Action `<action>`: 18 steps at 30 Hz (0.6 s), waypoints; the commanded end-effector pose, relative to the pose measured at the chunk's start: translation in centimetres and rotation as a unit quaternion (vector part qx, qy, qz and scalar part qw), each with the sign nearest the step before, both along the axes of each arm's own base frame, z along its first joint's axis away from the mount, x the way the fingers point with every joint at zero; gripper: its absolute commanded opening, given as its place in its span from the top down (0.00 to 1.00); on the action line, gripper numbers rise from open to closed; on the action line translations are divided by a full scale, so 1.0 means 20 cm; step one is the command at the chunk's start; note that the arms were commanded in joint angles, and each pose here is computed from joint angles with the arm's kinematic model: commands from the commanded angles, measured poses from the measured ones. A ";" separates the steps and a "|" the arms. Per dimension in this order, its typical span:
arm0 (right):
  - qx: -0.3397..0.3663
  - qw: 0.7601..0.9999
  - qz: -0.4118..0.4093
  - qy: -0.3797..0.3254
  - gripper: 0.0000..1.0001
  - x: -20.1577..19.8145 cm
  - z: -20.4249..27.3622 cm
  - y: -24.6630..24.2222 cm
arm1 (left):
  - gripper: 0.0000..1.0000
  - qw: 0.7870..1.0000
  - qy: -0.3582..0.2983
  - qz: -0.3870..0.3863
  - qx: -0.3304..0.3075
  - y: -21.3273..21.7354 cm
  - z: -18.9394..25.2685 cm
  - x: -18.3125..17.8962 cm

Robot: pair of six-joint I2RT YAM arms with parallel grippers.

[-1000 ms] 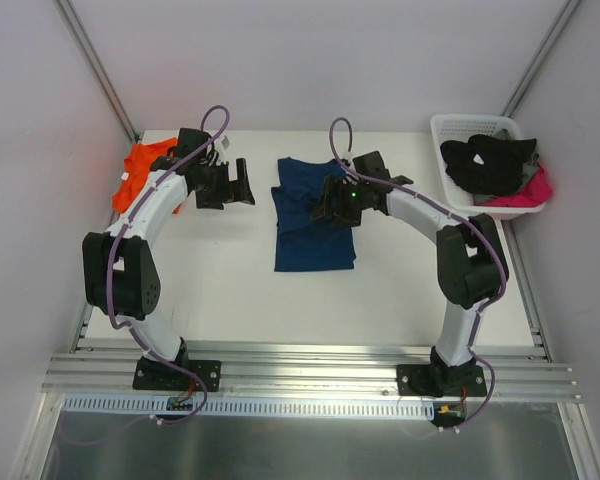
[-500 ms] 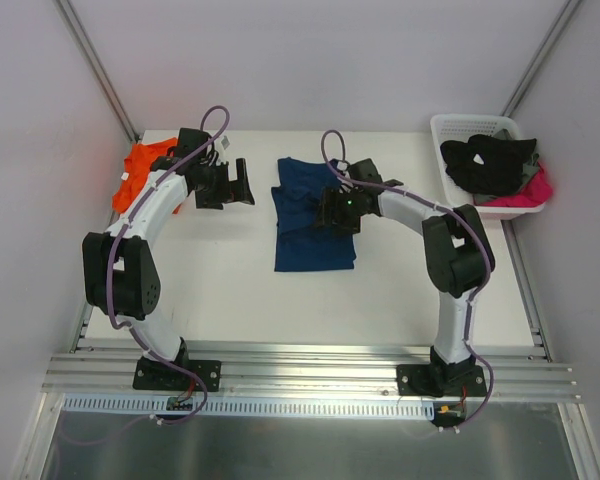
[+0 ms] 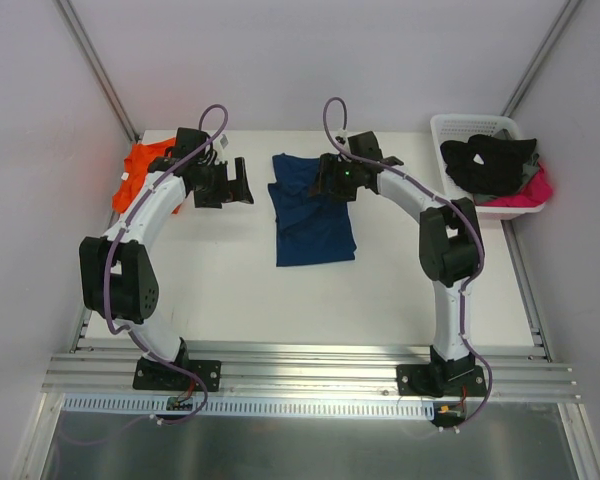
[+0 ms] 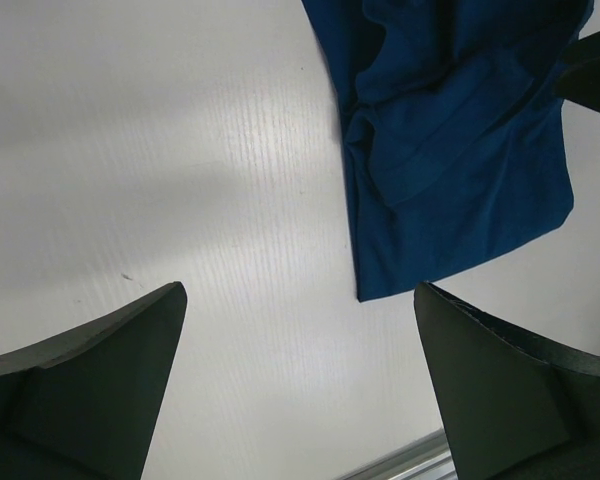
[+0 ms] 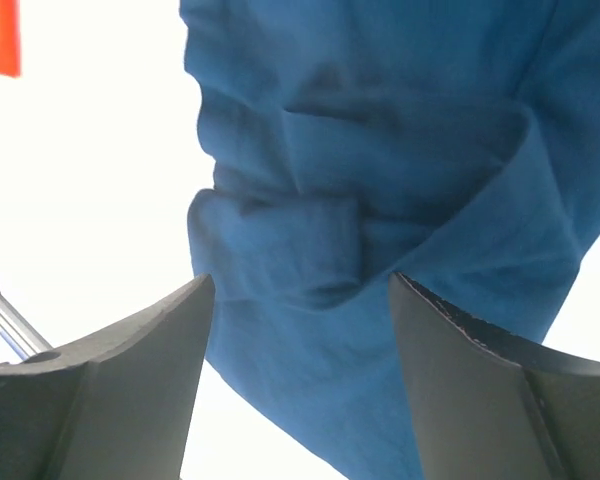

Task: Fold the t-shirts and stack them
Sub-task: Fold the tshirt

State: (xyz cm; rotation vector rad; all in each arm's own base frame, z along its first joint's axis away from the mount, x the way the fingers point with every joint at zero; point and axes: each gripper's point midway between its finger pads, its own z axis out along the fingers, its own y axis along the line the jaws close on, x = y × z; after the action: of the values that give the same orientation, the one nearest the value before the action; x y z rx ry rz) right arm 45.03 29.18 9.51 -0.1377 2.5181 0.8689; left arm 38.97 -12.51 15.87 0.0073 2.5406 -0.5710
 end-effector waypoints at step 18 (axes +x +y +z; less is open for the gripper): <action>0.037 0.999 0.016 -0.034 0.25 -0.11 0.28 0.07 | 0.01 0.999 -0.033 0.006 0.018 0.05 0.10 0.03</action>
State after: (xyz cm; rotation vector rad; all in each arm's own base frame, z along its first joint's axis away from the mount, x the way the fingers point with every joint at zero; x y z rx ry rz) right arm 45.22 29.32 9.91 -0.1242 2.5006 0.8646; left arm 39.10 -12.08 15.94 0.0263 2.5326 -0.5350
